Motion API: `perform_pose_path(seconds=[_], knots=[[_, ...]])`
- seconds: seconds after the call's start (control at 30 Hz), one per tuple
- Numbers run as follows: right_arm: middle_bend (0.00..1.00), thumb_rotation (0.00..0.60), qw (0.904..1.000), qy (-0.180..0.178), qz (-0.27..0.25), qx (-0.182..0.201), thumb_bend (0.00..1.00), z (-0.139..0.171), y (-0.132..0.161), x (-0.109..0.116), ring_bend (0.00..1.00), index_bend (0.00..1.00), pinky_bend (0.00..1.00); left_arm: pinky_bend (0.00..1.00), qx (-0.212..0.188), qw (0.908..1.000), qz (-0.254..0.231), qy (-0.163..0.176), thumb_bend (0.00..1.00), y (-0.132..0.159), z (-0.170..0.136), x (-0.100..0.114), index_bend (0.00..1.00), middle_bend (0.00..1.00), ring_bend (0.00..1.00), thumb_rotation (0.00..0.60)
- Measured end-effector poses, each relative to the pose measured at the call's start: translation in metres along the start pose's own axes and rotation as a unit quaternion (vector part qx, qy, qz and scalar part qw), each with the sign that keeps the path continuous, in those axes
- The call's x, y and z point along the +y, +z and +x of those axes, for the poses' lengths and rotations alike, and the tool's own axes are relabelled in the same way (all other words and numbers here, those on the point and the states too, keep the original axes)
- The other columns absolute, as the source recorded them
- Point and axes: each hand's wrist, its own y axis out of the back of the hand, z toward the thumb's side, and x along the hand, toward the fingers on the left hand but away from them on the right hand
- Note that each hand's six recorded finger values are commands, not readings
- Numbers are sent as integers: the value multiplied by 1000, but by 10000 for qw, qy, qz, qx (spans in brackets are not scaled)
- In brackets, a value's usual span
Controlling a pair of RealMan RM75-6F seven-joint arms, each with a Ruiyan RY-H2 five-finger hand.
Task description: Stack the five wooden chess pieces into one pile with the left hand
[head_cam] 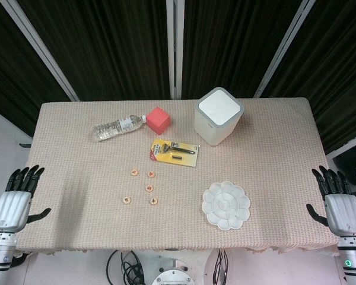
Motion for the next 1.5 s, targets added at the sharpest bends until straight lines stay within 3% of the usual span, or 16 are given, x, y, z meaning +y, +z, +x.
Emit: perform_pose_path(seconds=[0.4, 0.63, 0.8, 0.93, 1.2, 1.3, 1.5], knots=[[0, 600, 10000, -42, -15, -23, 222, 1, -2, 1, 0, 0, 0, 0, -195, 9997, -99, 46, 0, 8, -2, -1, 62, 43, 0, 600], [0, 600, 10000, -56, -27, -21, 225, -1, -2, 2, 0, 0, 0, 0, -656, 9978, -80, 26, 0, 34, 5, 2, 114, 64, 0, 600], [0, 600, 10000, -32, -27, -55, 228, -2, -2, 1, 0, 0, 0, 0, -1087, 9936, -93, -277, 0, 62, 16, -5, 121, 64, 0, 600], [0, 600, 10000, -7, -11, -26, 228, -4, -2, 0, 0, 0, 0, 0, -1568, 9857, 83, -609, 1, 92, 28, -15, 121, 64, 0, 600], [0, 600, 9999, 36, -101, -92, 228, -2, -6, -3, 0, 0, 0, 79, -2712, 9559, 393, -1051, 69, 180, 57, -43, 121, 65, 0, 600], [0, 600, 9998, 46, -159, -129, 228, 1, -9, -2, 0, 0, 0, 113, -2913, 9489, 455, -1130, 93, 204, 70, -54, 121, 67, 0, 600], [0, 600, 9996, 11, -235, -183, 228, 5, -14, 1, 0, 0, 0, 80, -2927, 9468, 434, -1264, 96, 225, 94, -73, 195, 68, 0, 600]])
